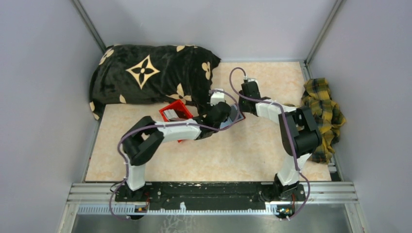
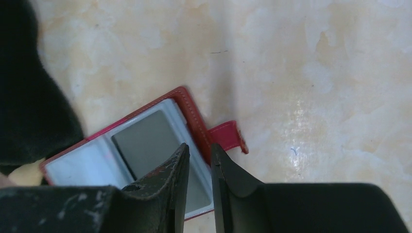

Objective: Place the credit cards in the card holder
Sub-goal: Pick up the credit card from the storage box.

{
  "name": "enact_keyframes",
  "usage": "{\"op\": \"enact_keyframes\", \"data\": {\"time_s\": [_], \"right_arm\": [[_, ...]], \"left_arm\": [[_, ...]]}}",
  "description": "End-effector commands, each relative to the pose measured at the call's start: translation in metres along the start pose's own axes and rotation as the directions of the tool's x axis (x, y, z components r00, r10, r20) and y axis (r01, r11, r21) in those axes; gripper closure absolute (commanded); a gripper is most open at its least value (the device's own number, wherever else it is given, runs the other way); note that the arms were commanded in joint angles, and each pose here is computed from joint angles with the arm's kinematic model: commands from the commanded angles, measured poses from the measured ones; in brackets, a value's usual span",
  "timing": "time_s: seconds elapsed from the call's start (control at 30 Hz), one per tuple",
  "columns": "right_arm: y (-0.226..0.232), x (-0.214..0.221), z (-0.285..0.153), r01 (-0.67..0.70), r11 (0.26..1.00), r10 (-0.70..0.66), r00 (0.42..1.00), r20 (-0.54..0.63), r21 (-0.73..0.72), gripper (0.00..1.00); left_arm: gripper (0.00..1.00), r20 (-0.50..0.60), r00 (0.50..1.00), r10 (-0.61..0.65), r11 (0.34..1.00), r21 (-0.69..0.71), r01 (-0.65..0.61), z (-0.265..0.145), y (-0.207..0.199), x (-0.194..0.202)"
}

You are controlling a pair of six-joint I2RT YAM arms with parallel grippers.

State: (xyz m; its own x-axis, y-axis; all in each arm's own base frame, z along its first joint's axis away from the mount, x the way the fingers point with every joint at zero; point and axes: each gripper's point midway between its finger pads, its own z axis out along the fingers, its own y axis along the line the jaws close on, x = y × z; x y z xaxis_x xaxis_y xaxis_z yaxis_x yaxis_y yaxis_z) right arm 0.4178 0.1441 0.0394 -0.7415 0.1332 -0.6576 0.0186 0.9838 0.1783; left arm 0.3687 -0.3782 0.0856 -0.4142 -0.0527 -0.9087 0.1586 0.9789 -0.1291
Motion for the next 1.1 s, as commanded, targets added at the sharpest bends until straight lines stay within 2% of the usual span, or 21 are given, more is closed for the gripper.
{"op": "enact_keyframes", "data": {"time_s": [0.0, 0.2, 0.3, 0.4, 0.53, 0.67, 0.8, 0.93, 1.07], "right_arm": [[0.02, -0.035, -0.037, 0.032, 0.999, -0.028, 0.993, 0.116, -0.035, 0.76], [0.046, -0.065, -0.082, 0.099, 0.993, -0.082, 0.972, 0.222, -0.067, 0.71], [0.073, -0.079, -0.111, 0.167, 0.976, -0.119, 0.947, 0.298, -0.142, 0.64], [0.107, -0.088, -0.137, 0.246, 0.942, -0.155, 0.922, 0.354, -0.228, 0.55], [0.158, -0.086, -0.153, 0.336, 0.867, -0.202, 0.913, 0.354, -0.369, 0.52], [0.205, -0.081, -0.153, 0.397, 0.807, -0.252, 0.901, 0.353, -0.437, 0.52], [0.243, -0.066, -0.132, 0.41, 0.767, -0.307, 0.91, 0.279, -0.494, 0.52], [0.281, -0.053, -0.122, 0.455, 0.716, -0.385, 0.89, 0.245, -0.529, 0.52], [0.306, -0.035, -0.108, 0.488, 0.696, -0.455, 0.867, 0.201, -0.528, 0.52]], "left_arm": [[0.64, 0.094, 0.993, -0.07, 0.997, -0.005, 0.071, -0.038, 0.01, -0.049], [0.56, 0.123, 0.984, -0.127, 0.992, -0.006, 0.128, -0.083, 0.029, -0.072], [0.46, 0.112, 0.977, -0.18, 0.983, -0.018, 0.183, -0.101, 0.047, -0.071], [0.39, 0.093, 0.963, -0.254, 0.967, 0.015, 0.254, -0.119, 0.059, -0.065], [0.26, 0.063, 0.936, -0.346, 0.938, 0.037, 0.344, -0.136, 0.076, -0.049], [0.21, 0.048, 0.911, -0.41, 0.912, 0.014, 0.41, -0.148, 0.094, -0.039], [0.17, 0.062, 0.876, -0.478, 0.876, -0.032, 0.48, -0.159, 0.117, -0.032], [0.15, 0.086, 0.833, -0.546, 0.828, -0.091, 0.553, -0.167, 0.14, -0.024], [0.14, 0.116, 0.793, -0.598, 0.783, -0.127, 0.608, -0.175, 0.16, -0.015]]}}
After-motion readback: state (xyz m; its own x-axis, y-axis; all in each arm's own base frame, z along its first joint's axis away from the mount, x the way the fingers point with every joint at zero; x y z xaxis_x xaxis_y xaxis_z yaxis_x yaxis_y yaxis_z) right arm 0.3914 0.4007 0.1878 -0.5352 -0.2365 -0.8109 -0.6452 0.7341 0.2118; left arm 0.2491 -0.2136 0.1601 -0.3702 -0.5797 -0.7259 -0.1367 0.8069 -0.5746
